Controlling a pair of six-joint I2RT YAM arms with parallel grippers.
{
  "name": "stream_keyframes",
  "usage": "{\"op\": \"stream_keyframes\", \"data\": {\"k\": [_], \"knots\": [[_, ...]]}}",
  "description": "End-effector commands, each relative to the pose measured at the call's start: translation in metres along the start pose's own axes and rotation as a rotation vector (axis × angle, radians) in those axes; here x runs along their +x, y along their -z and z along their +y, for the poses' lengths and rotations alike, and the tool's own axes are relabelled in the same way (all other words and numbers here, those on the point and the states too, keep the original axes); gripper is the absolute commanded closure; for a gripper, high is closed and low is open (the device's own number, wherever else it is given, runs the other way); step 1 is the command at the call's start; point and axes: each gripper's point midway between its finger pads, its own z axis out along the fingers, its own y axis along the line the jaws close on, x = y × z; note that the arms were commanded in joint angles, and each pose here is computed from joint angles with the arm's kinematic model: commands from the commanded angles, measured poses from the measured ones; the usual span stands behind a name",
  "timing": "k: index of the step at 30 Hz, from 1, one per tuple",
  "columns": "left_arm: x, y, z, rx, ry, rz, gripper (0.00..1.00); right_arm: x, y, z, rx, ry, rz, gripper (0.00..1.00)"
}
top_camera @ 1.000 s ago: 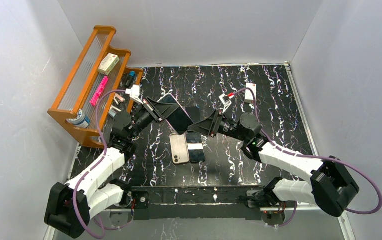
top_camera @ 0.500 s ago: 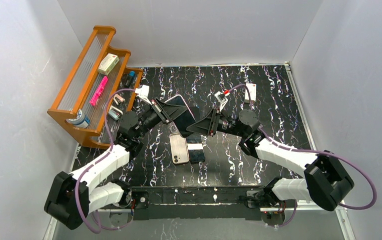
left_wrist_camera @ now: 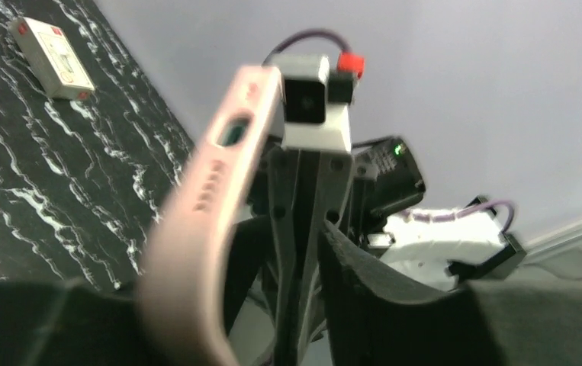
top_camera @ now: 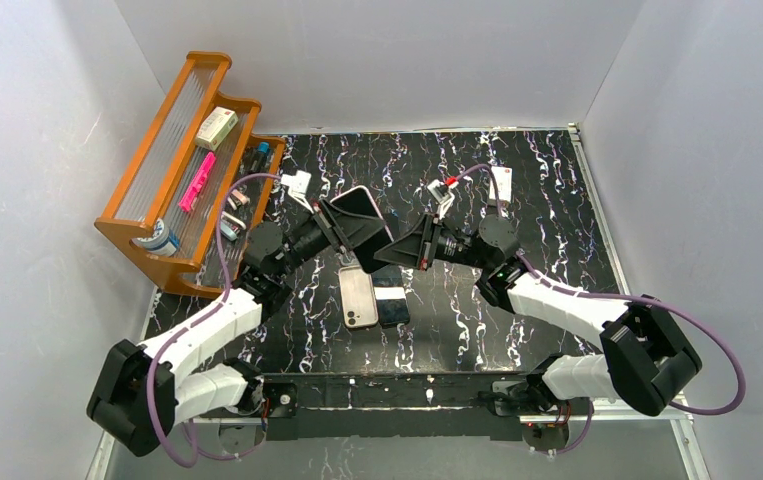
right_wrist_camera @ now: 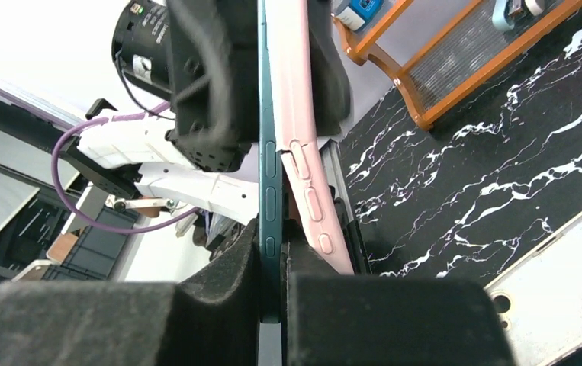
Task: Take the phone out of the phone case
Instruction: Remove the phone case from the phone.
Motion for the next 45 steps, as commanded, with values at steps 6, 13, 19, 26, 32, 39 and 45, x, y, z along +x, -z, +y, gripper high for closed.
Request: {"op": "stream_keyframes", "data": {"k": [6, 13, 19, 26, 32, 39, 45], "knots": [[0.003, 0.025, -0.010, -0.181, -0.260, 0.070, 0.26, -0.064, 0.012, 0.022, -0.022, 0.094, -0.221, 0.99], [-0.003, 0.043, 0.006, -0.279, -0.277, 0.009, 0.14, -0.078, 0.020, 0.029, -0.019, 0.093, -0.276, 0.99], [0.010, 0.047, 0.021, -0.308, -0.235, 0.036, 0.15, -0.083, 0.022, 0.037, -0.032, 0.099, -0.289, 0.99], [0.019, 0.039, 0.031, -0.303, -0.195, 0.060, 0.20, -0.083, 0.023, 0.043, -0.055, 0.100, -0.289, 0.99], [0.024, 0.035, 0.039, -0.310, -0.170, 0.074, 0.21, -0.082, 0.024, 0.045, -0.063, 0.104, -0.288, 0.99], [0.026, 0.039, 0.044, -0.325, -0.169, 0.071, 0.22, -0.082, 0.025, 0.046, -0.064, 0.107, -0.293, 0.99], [0.029, 0.039, 0.044, -0.319, -0.169, 0.083, 0.22, -0.082, 0.025, 0.045, -0.063, 0.109, -0.293, 0.99]]}}
